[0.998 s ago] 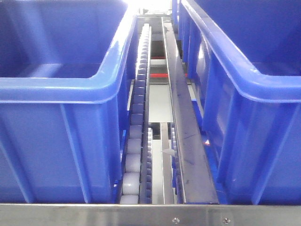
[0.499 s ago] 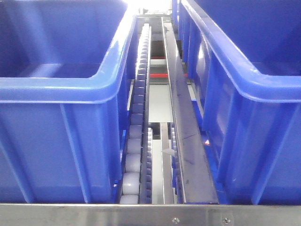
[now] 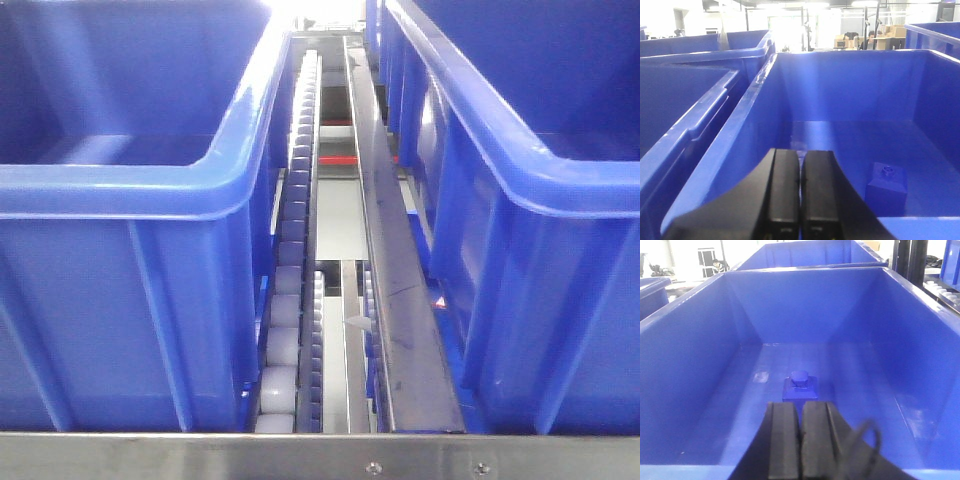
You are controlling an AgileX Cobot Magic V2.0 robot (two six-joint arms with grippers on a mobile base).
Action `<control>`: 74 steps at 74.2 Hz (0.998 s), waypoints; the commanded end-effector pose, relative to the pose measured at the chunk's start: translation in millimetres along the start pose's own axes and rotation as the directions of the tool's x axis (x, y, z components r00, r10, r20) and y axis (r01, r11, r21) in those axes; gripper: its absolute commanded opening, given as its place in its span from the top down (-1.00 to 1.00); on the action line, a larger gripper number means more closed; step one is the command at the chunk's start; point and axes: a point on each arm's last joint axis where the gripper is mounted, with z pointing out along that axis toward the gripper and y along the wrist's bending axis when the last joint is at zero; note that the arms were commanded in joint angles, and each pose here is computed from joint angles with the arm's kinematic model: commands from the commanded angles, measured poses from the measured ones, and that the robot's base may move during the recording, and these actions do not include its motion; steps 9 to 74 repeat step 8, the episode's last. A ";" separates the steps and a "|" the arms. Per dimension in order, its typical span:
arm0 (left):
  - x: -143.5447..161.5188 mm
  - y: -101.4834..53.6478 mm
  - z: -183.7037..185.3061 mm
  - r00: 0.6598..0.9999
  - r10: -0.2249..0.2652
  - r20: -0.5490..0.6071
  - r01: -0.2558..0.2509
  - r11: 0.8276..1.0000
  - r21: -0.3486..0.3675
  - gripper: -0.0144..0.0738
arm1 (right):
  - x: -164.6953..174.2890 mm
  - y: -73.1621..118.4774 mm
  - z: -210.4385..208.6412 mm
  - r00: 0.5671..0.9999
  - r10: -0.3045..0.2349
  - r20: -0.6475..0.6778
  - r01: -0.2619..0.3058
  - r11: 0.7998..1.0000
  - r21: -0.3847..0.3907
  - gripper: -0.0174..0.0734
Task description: Pick and sort blue part to right shelf
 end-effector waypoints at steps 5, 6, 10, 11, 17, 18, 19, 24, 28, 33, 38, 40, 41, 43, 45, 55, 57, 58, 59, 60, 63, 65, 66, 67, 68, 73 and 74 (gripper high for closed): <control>-1.2 0.2 -1.7 0.996 -0.009 0.085 0.009 1.000 -0.002 0.39 | -15.2 0.5 -2.9 0.992 -0.006 0.130 0.006 1.000 0.001 0.49; -1.2 0.2 -1.7 0.996 -0.009 0.085 0.009 1.000 -0.002 0.39 | -15.2 0.5 -2.9 0.992 -0.006 0.130 0.006 1.000 0.001 0.49; -1.2 0.2 -1.7 0.996 -0.009 0.085 0.009 1.000 -0.002 0.39 | -15.2 0.5 -2.9 0.992 -0.006 0.130 0.006 1.000 0.001 0.49; -1.2 0.2 -1.7 0.996 -0.009 0.085 0.009 1.000 -0.002 0.39 | -15.2 0.5 -2.9 0.992 -0.006 0.130 0.006 1.000 0.001 0.49; -1.2 0.2 -1.7 0.996 -0.009 0.085 0.009 1.000 -0.002 0.39 | -15.2 0.5 -2.9 0.992 -0.006 0.130 0.006 1.000 0.001 0.49; -1.2 0.2 -1.7 0.996 -0.009 0.085 0.009 1.000 -0.002 0.39 | -15.2 0.5 -2.9 0.992 -0.006 0.130 0.006 1.000 0.001 0.49; -1.2 0.2 -1.7 0.996 -0.009 0.085 0.009 1.000 -0.002 0.39 | -15.2 0.5 -2.9 0.992 -0.006 0.130 0.006 1.000 0.001 0.49; -1.2 0.2 -1.7 0.996 -0.009 0.085 0.009 1.000 -0.002 0.39 | -15.2 0.5 -2.9 0.992 -0.006 0.130 0.006 1.000 0.001 0.49; -1.2 0.2 -1.7 0.996 -0.009 0.085 0.009 1.000 -0.002 0.39 | -15.2 0.5 -2.9 0.992 -0.006 0.130 0.006 1.000 0.001 0.49; -1.2 0.2 -1.7 0.996 -0.009 0.085 0.009 1.000 -0.002 0.39 | -15.2 0.5 -2.9 0.992 -0.006 0.130 0.006 1.000 0.001 0.49; -1.2 0.2 -1.7 0.996 -0.009 0.085 0.009 1.000 -0.002 0.39 | -15.2 0.5 -2.9 0.992 -0.006 0.130 0.006 1.000 0.001 0.49; -1.2 0.2 -1.7 0.996 -0.009 0.085 0.009 1.000 -0.002 0.39 | -15.2 0.5 -2.9 0.992 -0.006 0.130 0.006 1.000 0.001 0.49; -1.2 0.2 -1.7 0.996 -0.009 0.085 0.009 1.000 -0.002 0.39 | -15.2 0.5 -2.9 0.992 -0.006 0.130 0.006 1.000 0.001 0.49; -1.2 0.2 -1.7 0.996 -0.009 0.085 0.009 1.000 -0.002 0.39 | -15.2 0.5 -2.9 0.992 -0.006 0.130 0.006 1.000 0.001 0.49; -1.2 0.2 -1.7 0.996 -0.009 0.085 0.009 1.000 -0.002 0.39 | -15.2 0.5 -2.9 0.992 -0.006 0.130 0.006 1.000 0.001 0.49; -1.2 0.2 -1.7 0.996 -0.009 0.085 0.009 1.000 -0.002 0.39 | -15.2 0.5 -2.9 0.992 -0.006 0.130 0.006 1.000 0.001 0.49; -1.2 0.2 -1.7 0.996 -0.009 0.085 0.009 1.000 -0.002 0.39 | -15.2 0.5 -2.9 0.992 -0.006 0.130 0.006 1.000 0.001 0.49; -1.2 0.2 -1.7 0.996 -0.009 0.085 0.009 1.000 -0.002 0.39 | -15.2 0.5 -2.9 0.992 -0.006 0.130 0.006 1.000 0.001 0.49; -1.2 0.2 -1.7 0.996 -0.009 0.085 0.009 1.000 -0.002 0.39 | -15.2 0.5 -2.9 0.992 -0.006 0.130 0.006 1.000 0.001 0.49; -1.2 0.2 -1.7 0.996 -0.009 0.085 0.009 1.000 -0.002 0.39 | -15.2 0.5 -2.9 0.992 -0.006 0.130 0.006 1.000 0.001 0.49; -1.2 0.2 -1.7 0.996 -0.009 0.085 0.009 1.000 -0.002 0.39 | -15.2 0.5 -2.9 0.992 -0.006 0.130 0.006 1.000 0.001 0.49; -1.2 0.2 -1.7 0.996 -0.009 0.085 0.009 1.000 -0.002 0.39 | -15.2 0.5 -2.9 0.992 -0.006 0.130 0.006 1.000 0.001 0.49; -1.2 0.2 -1.7 0.996 -0.009 0.085 0.009 1.000 -0.002 0.39 | -15.2 0.5 -2.9 0.992 -0.006 0.130 0.006 1.000 0.001 0.49; -1.2 0.2 -1.7 0.996 -0.009 0.085 0.009 1.000 -0.002 0.39 | -15.2 0.5 -2.9 0.992 -0.006 0.130 0.006 1.000 0.001 0.49; -1.2 0.2 -1.7 0.996 -0.009 0.085 0.009 1.000 -0.002 0.39 | -15.2 0.5 -2.9 0.992 -0.006 0.130 0.006 1.000 0.001 0.49; -1.2 0.2 -1.7 0.996 -0.009 0.085 0.009 1.000 -0.002 0.39 | -15.2 0.5 -2.9 0.992 -0.006 0.130 0.006 1.000 0.001 0.49; -1.2 0.2 -1.7 0.996 -0.009 0.085 0.009 1.000 -0.002 0.39 | -15.2 0.5 -2.9 0.992 -0.006 0.130 0.006 1.000 0.001 0.49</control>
